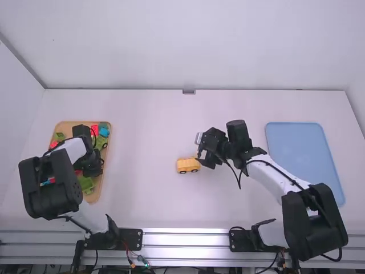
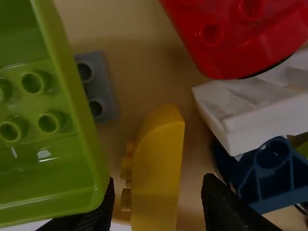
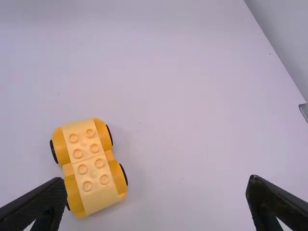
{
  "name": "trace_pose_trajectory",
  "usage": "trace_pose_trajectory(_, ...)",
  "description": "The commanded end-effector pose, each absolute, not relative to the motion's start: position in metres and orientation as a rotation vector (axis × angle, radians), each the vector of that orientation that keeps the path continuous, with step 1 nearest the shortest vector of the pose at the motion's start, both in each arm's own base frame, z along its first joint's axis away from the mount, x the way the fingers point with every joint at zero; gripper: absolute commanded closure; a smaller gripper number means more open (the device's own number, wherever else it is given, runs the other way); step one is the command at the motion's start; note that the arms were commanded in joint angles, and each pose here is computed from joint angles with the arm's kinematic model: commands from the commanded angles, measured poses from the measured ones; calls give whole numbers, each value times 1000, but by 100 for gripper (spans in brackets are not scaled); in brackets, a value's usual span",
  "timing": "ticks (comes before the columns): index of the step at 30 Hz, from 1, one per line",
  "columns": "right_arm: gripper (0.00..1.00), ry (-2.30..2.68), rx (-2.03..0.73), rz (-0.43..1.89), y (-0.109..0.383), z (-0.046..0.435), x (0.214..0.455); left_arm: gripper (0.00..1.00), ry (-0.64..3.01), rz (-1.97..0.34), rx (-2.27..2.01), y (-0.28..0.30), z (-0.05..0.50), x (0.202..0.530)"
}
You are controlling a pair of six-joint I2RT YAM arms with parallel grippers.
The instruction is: Assemble lego blocks to make yellow taxi
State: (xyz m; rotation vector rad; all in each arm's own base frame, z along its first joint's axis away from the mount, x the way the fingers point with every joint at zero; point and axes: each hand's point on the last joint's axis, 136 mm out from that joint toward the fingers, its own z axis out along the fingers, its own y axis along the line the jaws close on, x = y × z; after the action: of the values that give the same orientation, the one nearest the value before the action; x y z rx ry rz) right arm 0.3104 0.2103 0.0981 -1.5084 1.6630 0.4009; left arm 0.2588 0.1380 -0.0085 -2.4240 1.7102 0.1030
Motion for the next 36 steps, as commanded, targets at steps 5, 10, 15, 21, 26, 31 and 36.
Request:
trace_pose_trajectory(5,2,1648,-1504,414,212,104,308,52,1740,121,-2432,132,-22,249)
trace_pose_trajectory(10,2,1647,-1503,414,212,104,308,60,1736,116,-2439,132,-22,248)
trace_pose_trajectory(15,2,1638,-1505,430,214,105,307,77,1744,96,-2436,130,-21,252)
trace_pose_trajectory(21,2,1633,-1506,438,215,106,306,79,1747,90,-2439,130,-21,252)
trace_pose_trajectory(26,2,1632,-1506,438,215,106,306,77,1741,145,-2427,136,-15,250)
trace_pose_trajectory(31,2,1604,-1507,471,219,110,303,80,1879,161,-2217,152,21,273)
trace_pose_trajectory(36,2,1655,-1336,589,228,129,312,81,1982,111,-1980,159,59,298)
